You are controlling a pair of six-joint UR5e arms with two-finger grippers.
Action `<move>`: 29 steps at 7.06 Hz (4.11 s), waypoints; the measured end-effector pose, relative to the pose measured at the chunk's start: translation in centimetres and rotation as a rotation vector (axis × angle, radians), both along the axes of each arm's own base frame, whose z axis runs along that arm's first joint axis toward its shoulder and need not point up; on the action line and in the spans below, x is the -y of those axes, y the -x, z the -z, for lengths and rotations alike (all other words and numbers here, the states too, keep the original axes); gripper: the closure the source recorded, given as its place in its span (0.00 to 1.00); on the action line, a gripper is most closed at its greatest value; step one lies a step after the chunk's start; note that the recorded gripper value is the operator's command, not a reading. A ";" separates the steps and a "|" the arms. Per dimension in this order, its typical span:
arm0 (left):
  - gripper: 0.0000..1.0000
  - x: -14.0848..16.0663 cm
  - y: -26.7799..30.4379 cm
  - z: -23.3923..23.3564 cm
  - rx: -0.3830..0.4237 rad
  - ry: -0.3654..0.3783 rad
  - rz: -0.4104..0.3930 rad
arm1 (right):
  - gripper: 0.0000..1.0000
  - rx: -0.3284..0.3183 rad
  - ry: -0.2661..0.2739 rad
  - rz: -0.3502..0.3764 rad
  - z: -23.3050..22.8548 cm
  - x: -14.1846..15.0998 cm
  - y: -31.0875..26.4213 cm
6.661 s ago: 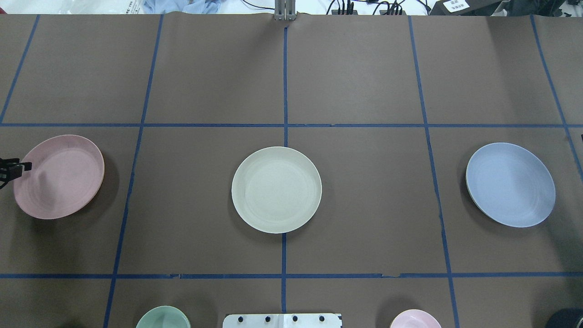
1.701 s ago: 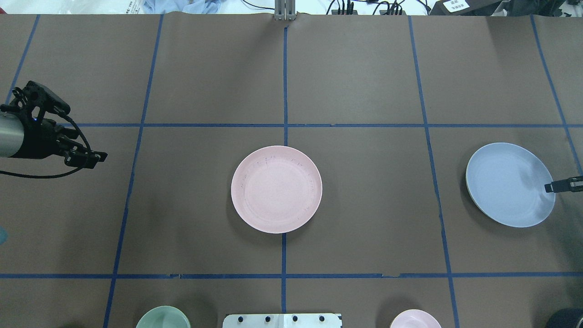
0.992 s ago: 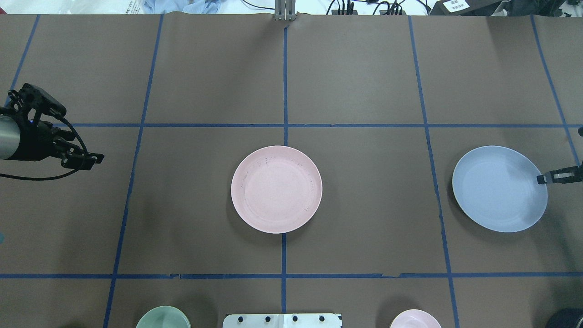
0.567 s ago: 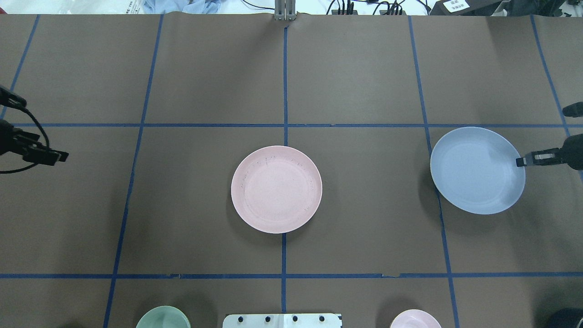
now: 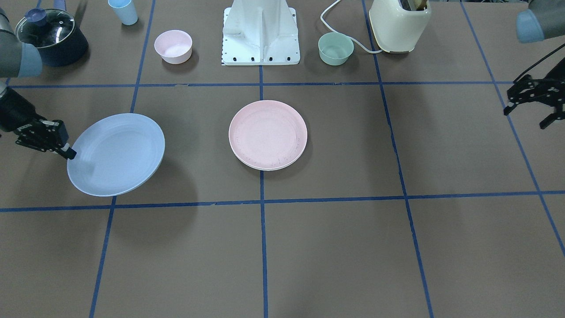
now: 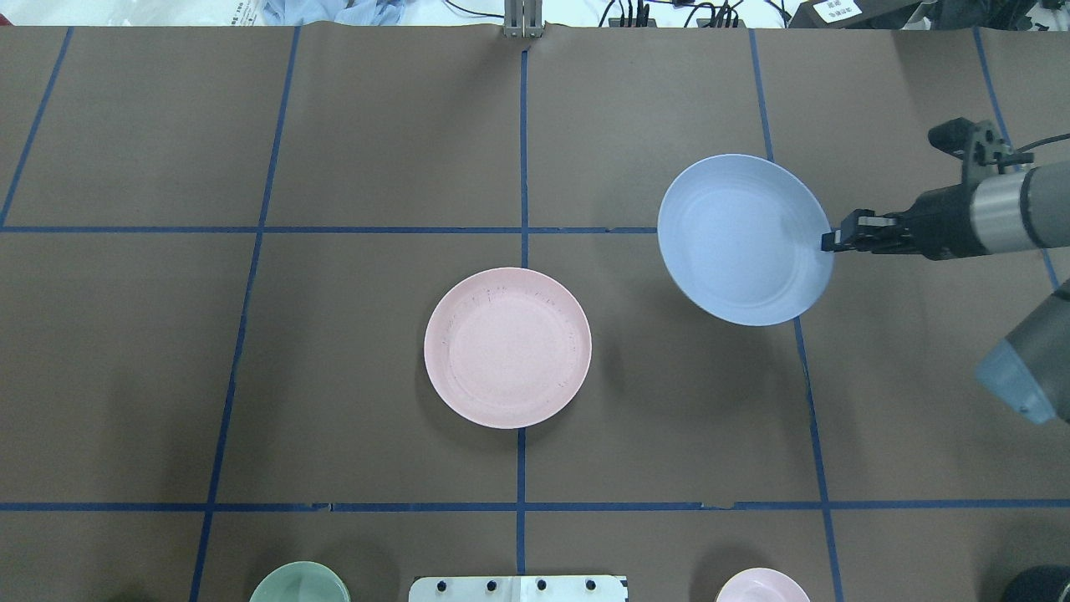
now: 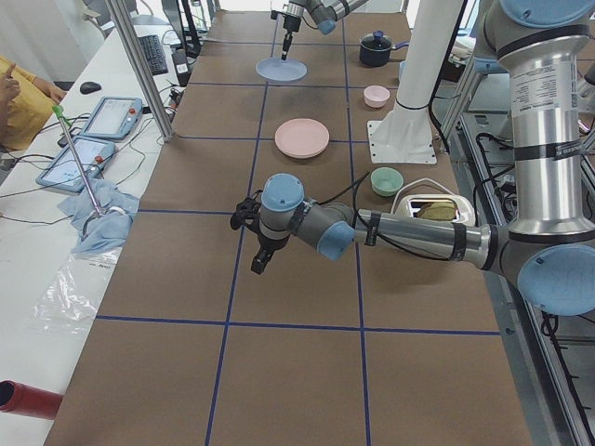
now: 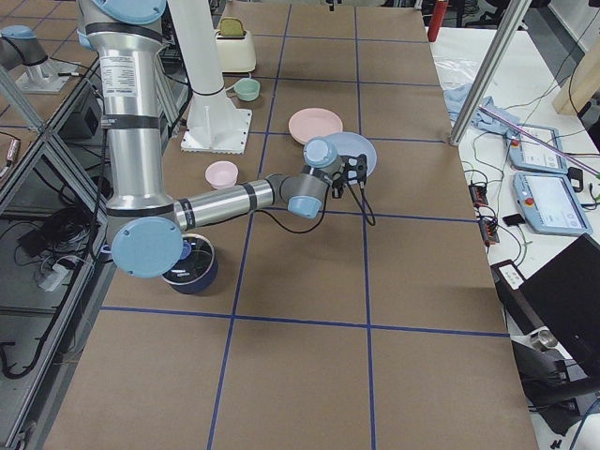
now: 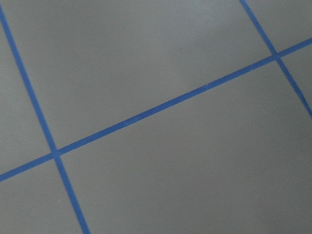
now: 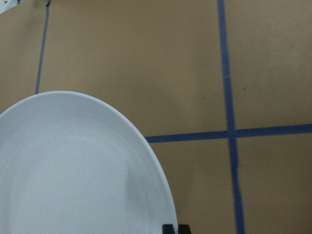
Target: Stack three plates with pink and blue
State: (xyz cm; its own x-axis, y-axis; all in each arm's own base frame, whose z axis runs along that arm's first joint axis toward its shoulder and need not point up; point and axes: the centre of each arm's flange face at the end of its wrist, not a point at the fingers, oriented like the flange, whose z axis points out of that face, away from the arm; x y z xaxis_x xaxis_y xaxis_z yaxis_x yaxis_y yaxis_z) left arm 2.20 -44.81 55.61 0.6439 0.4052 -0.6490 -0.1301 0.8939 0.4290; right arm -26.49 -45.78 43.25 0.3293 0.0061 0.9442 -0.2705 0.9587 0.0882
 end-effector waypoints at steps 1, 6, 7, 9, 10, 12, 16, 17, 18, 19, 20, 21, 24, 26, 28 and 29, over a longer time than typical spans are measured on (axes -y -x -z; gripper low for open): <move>0.00 -0.3 1.3 -0.3 0.011 0.013 0.007 | 1.00 -0.005 0.024 -0.019 3.7 -1.1 4.4; 0.00 -0.7 2.1 -0.6 0.008 0.027 0.009 | 1.00 -0.170 0.148 -0.065 17.0 -7.7 22.1; 0.00 -0.7 2.1 -0.6 0.004 0.028 0.007 | 1.00 -0.184 0.147 -0.058 17.2 -8.8 23.4; 0.00 -0.7 2.0 -0.5 0.002 0.027 0.005 | 0.78 -0.190 0.148 -0.047 17.6 -9.9 25.0; 0.00 -0.7 2.0 -0.5 0.001 0.027 0.004 | 0.01 -0.188 0.153 -0.046 17.8 -10.0 25.4; 0.00 -0.7 2.0 -0.5 0.001 0.028 0.004 | 0.00 -0.189 0.154 -0.048 18.0 -10.0 26.3; 0.00 -0.9 2.0 -2.2 0.017 0.112 0.004 | 0.00 -0.309 0.172 -0.060 16.8 -4.0 21.5; 0.00 -1.4 2.1 -3.2 0.032 0.173 0.006 | 0.00 -0.338 0.155 -0.028 15.6 -0.7 17.8; 0.00 -2.0 2.4 -4.3 0.046 0.212 0.001 | 0.00 -0.364 0.128 0.014 13.6 2.9 12.9; 0.00 -2.5 2.9 -5.5 0.061 0.232 -0.015 | 0.00 -0.392 0.091 0.064 10.5 6.3 6.8; 0.00 -3.0 4.1 -6.5 0.081 0.240 -0.030 | 0.00 -0.423 0.051 0.110 6.8 9.1 0.9; 0.00 -3.6 6.5 -7.5 0.108 0.261 -0.024 | 0.00 -0.463 0.002 0.163 2.2 11.7 -5.4; 0.00 -4.1 11.1 -7.7 0.141 0.316 0.063 | 0.00 -0.587 -0.115 0.326 -11.2 13.0 -22.3; 0.00 -3.3 11.4 -6.8 0.100 0.420 0.199 | 0.00 -0.609 -0.067 0.379 -20.4 6.7 -29.5; 0.00 -2.6 11.4 -5.8 0.079 0.412 0.238 | 0.00 -0.602 0.020 0.400 -25.8 1.3 -31.3; 0.00 -2.4 11.4 -5.5 0.076 0.388 0.241 | 0.00 -0.597 0.041 0.401 -26.7 0.0 -31.5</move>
